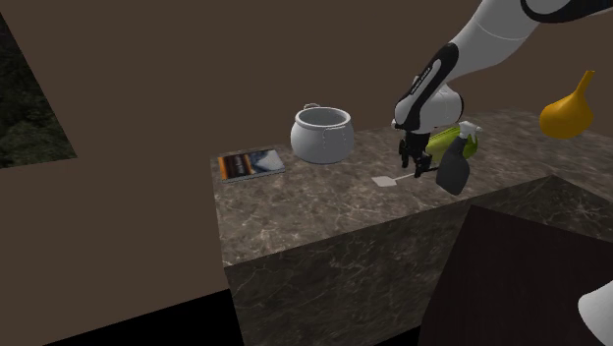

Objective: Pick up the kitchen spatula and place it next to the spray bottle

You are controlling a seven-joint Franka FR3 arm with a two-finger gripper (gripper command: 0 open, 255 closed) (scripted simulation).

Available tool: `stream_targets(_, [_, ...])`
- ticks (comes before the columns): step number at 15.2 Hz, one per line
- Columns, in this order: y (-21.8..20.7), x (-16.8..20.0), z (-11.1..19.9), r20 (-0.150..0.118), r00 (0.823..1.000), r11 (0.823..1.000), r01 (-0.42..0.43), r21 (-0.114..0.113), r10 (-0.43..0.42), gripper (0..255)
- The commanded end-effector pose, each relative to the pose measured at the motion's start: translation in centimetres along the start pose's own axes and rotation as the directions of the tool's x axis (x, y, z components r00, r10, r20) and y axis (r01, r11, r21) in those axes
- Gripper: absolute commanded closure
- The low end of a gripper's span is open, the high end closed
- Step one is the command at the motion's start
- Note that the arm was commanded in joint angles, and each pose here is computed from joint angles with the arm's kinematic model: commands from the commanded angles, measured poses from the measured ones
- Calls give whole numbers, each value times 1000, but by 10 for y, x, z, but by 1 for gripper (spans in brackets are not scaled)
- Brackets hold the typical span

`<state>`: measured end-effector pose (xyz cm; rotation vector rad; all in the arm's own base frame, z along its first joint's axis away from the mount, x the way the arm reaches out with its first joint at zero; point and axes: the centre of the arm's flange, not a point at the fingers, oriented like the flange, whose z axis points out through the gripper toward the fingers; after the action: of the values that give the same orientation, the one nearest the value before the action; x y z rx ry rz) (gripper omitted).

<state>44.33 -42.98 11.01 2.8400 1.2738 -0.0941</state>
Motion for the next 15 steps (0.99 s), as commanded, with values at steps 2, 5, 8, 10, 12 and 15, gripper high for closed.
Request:
stream_targets(2, [0, 0, 0, 0, 1000, 1000, 0, 0, 0, 0])
stream_targets(5, [0, 0, -13, 0, 1000, 1000, 0, 0, 0, 0])
stream_targets(8, [0, 0, -50, 0, 1000, 1000, 0, 0, 0, 0])
stream_targets(10, [0, 0, -50, 0, 1000, 1000, 0, 0, 0, 0])
stream_targets(12, [0, 0, -50, 0, 1000, 1000, 0, 0, 0, 0])
stream_targets(15, [0, 0, -50, 0, 1000, 1000, 0, 0, 0, 0])
